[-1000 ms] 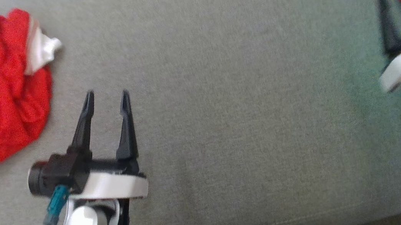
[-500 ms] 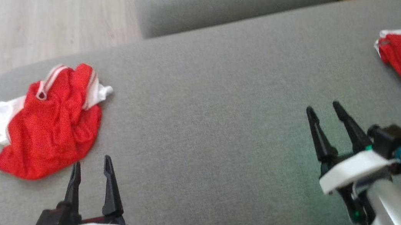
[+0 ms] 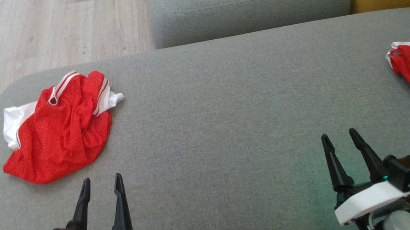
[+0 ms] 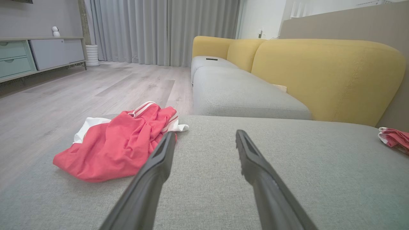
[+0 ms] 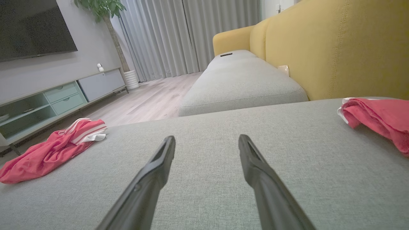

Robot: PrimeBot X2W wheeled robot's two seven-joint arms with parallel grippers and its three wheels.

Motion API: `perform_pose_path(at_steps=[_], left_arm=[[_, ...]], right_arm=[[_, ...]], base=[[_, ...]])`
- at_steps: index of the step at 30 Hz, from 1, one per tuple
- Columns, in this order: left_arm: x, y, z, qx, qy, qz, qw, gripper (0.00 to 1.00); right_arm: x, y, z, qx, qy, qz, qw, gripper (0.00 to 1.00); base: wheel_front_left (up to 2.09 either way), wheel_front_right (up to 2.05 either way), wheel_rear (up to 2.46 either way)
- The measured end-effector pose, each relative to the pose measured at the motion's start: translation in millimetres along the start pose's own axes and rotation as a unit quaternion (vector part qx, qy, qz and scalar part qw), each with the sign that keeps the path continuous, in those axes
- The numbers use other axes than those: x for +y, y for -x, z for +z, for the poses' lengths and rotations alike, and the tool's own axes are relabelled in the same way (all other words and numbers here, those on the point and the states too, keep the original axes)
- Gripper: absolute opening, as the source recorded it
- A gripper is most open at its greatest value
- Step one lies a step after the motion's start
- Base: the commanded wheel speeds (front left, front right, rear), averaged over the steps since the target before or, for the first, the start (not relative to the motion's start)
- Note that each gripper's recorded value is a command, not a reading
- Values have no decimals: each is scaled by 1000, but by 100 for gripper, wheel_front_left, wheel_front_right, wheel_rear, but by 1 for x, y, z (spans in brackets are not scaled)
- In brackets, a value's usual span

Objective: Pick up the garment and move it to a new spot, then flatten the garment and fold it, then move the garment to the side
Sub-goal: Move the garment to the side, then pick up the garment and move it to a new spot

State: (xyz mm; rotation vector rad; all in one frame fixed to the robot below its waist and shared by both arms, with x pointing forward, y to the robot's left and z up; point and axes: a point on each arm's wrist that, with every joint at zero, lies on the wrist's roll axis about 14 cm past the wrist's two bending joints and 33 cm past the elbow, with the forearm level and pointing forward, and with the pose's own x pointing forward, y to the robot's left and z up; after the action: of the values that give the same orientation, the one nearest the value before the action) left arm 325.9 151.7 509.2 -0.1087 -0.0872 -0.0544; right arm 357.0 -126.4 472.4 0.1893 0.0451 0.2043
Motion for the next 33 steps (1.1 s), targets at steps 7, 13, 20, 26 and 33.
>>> perform_pose_path(at_steps=[7, 13, 20, 26, 33], left_arm=[[1, 0, -3, 6, 0, 2, 1000, 100], [9, 3, -3, 5, -1, 18, 1000, 100], [36, 20, 1, 1, -10, 68, 998, 100], [70, 46, 4, 0, -16, 132, 991, 100], [99, 74, 8, -5, -22, 194, 981, 100]], right_arm=[[3, -2, -10, 15, -2, 3, 1000, 100], [16, -7, -15, 24, 1, 25, 999, 100], [38, -23, -22, 37, 6, 63, 997, 100], [65, -40, -28, 47, 8, 106, 993, 100], [96, -51, -35, 57, 10, 152, 987, 100]], base=[[0, 0, 0], [0, 0, 0], [0, 0, 0], [0, 0, 0], [0, 0, 0]])
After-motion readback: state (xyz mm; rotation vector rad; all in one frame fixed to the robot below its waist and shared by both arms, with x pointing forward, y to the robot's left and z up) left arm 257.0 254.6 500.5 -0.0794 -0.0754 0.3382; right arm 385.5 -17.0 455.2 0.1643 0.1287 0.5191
